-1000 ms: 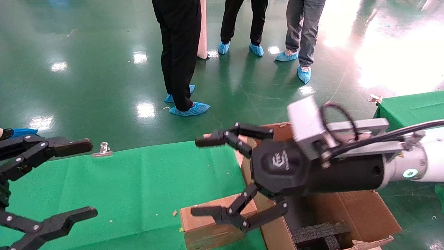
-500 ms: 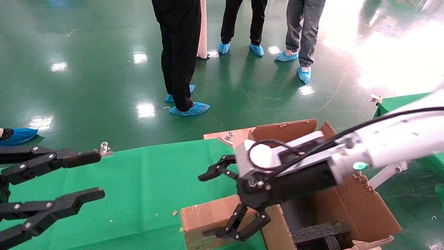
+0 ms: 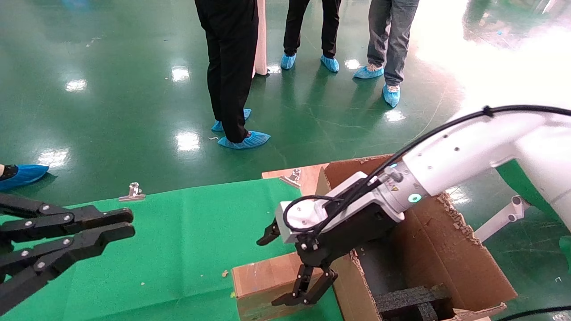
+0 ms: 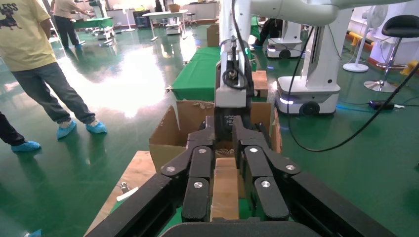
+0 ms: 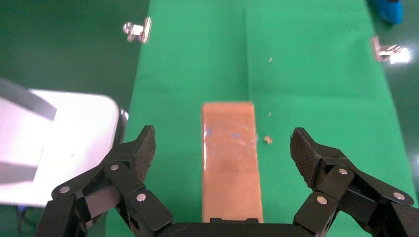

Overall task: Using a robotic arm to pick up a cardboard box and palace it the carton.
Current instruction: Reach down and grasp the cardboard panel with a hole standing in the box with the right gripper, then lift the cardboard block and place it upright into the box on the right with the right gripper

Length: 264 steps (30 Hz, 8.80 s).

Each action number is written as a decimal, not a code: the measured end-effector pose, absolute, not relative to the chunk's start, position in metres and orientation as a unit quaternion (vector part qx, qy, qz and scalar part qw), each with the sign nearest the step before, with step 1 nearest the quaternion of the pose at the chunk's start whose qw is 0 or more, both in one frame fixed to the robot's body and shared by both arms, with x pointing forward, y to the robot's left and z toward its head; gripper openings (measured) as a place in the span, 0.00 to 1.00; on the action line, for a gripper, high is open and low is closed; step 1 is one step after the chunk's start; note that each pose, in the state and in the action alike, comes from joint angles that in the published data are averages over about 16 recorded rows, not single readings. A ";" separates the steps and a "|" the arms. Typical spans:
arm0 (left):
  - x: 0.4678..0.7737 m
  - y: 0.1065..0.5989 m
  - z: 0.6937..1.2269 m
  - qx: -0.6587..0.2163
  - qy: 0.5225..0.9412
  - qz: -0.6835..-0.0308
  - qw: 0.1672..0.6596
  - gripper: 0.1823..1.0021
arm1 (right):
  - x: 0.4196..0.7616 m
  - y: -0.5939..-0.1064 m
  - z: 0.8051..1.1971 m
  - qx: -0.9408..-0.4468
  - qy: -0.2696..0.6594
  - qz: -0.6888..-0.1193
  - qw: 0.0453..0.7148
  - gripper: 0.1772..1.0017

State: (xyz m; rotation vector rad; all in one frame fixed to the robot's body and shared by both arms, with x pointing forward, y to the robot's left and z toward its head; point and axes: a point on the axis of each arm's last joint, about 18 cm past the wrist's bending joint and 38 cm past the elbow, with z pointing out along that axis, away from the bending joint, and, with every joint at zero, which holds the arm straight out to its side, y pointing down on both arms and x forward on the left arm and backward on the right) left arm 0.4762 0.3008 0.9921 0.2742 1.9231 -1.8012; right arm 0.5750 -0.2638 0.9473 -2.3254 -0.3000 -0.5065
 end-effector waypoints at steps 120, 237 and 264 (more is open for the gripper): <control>0.476 0.301 0.992 0.100 0.704 -0.660 0.244 1.00 | 0.574 -0.317 1.166 -0.885 -0.145 -0.402 0.183 0.17; 0.477 0.301 0.992 0.100 0.704 -0.660 0.244 1.00 | 0.568 -0.531 0.999 -0.673 0.653 -0.261 0.228 0.14; 0.477 0.301 0.992 0.100 0.704 -0.660 0.244 1.00 | 0.597 -0.528 0.953 -0.676 0.655 -0.266 0.210 0.14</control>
